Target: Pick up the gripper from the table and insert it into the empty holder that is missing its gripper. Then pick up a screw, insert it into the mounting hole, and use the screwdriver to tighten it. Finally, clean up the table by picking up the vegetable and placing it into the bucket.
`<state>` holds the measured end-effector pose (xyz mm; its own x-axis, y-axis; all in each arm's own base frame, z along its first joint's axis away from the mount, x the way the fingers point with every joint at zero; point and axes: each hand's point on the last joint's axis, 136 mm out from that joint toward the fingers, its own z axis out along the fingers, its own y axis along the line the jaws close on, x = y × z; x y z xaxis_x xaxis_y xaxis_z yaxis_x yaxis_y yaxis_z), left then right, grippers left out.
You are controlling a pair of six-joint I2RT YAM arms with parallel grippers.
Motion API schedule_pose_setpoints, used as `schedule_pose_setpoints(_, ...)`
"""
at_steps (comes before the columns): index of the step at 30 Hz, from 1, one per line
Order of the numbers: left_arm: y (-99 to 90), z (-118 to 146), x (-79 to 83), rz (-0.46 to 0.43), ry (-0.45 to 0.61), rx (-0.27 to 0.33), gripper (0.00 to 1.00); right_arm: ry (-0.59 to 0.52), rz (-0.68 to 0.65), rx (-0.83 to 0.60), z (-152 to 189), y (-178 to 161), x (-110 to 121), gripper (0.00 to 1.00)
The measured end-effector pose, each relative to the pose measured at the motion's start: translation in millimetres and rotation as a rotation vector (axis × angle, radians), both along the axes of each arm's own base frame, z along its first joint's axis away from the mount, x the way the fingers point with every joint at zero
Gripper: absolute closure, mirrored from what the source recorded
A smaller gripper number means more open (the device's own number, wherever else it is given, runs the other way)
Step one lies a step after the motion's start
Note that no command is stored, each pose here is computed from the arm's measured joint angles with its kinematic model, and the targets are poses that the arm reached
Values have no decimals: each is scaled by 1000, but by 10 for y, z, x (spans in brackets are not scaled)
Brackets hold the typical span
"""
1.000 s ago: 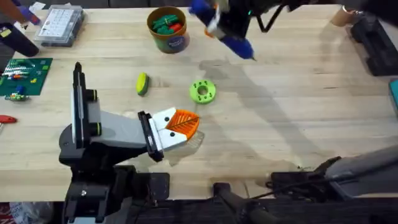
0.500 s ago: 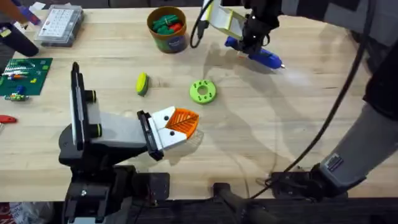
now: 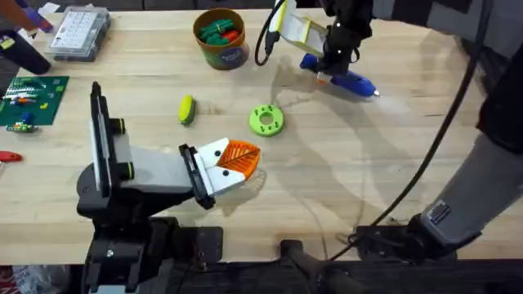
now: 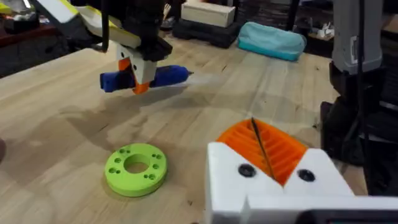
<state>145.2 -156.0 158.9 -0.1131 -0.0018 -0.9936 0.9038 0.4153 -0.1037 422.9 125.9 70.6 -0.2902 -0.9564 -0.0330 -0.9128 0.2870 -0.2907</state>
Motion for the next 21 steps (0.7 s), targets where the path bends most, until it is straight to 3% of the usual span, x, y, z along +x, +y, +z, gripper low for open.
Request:
schedule_pose_setpoints(10,0,0,0,0,0,0,997,28,12,33,-24,60,-58,981)
schedule_pose_setpoints(11,0,0,0,0,0,0,997,29,10,33,-26,59,-61,949)
schedule_pose_setpoints(13,0,0,0,0,0,0,997,33,13,34,-30,59,-68,730)
schedule_pose_setpoints(14,1,0,2,1,-4,2,945,32,15,33,-30,59,-68,592)
schedule_pose_setpoints(17,5,0,11,6,-6,3,478,29,16,34,-28,63,-61,145)
schedule_pose_setpoints(18,5,1,12,7,-7,3,320,30,18,33,-28,63,-62,53)
schedule_pose_setpoints(20,6,1,14,8,-6,3,69,29,19,33,-28,63,-60,10)
schedule_pose_setpoints(21,7,1,15,9,-5,3,30,29,19,33,-28,63,-61,6)
